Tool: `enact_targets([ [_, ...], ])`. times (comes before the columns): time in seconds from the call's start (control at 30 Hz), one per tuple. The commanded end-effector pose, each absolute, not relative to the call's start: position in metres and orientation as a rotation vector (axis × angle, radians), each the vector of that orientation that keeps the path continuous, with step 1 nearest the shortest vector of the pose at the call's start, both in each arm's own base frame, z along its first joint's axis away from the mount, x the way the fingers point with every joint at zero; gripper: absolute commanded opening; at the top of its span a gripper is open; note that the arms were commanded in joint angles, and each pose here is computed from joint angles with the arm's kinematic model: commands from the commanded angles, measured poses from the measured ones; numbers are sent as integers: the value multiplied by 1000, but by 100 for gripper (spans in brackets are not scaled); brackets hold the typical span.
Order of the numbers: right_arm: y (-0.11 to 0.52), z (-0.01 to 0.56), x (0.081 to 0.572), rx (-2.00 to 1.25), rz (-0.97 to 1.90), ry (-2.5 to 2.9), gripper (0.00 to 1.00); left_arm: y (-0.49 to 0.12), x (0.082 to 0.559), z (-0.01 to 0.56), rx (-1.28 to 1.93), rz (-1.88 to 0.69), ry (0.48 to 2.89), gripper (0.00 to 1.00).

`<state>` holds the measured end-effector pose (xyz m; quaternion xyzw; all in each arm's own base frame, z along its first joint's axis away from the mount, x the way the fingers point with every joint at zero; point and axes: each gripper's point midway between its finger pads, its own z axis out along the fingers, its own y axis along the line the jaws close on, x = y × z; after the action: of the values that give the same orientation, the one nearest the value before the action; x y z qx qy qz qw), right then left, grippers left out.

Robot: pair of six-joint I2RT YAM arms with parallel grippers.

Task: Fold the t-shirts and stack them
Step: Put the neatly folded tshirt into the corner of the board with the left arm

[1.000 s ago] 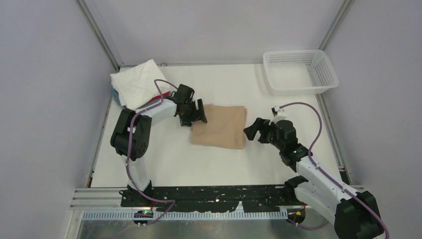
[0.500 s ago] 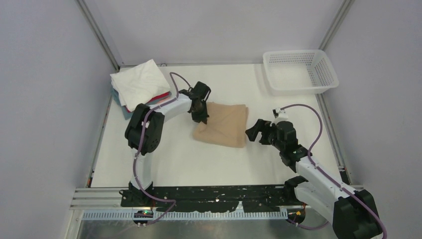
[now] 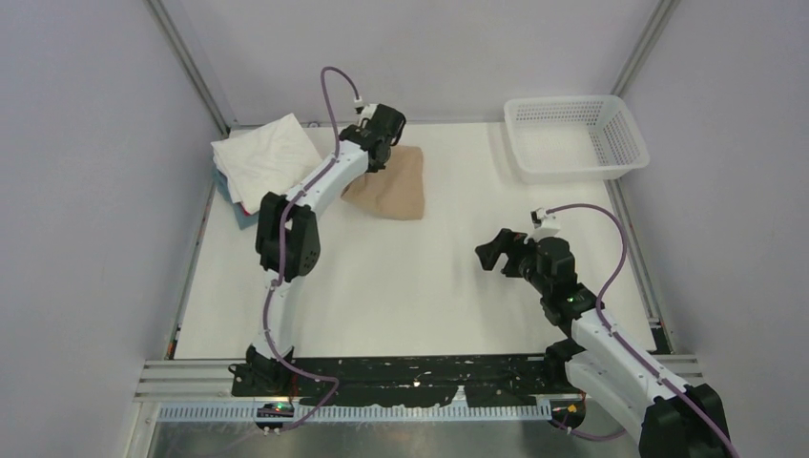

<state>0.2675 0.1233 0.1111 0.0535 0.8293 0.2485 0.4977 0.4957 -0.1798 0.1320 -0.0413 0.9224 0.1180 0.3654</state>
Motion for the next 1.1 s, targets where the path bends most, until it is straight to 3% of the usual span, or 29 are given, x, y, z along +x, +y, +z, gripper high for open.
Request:
enact_targets([
  [0.0,119,122,275,133,587,1948,95,-124,515,169,-151,538,2248,0],
  [0.2,122,121,276,133,610,1949,95,-81,530,212,-138,677,2125,0],
  [1.07,127,111,279,140,655,1987,95,-14,514,394,-333,632,1785,0],
])
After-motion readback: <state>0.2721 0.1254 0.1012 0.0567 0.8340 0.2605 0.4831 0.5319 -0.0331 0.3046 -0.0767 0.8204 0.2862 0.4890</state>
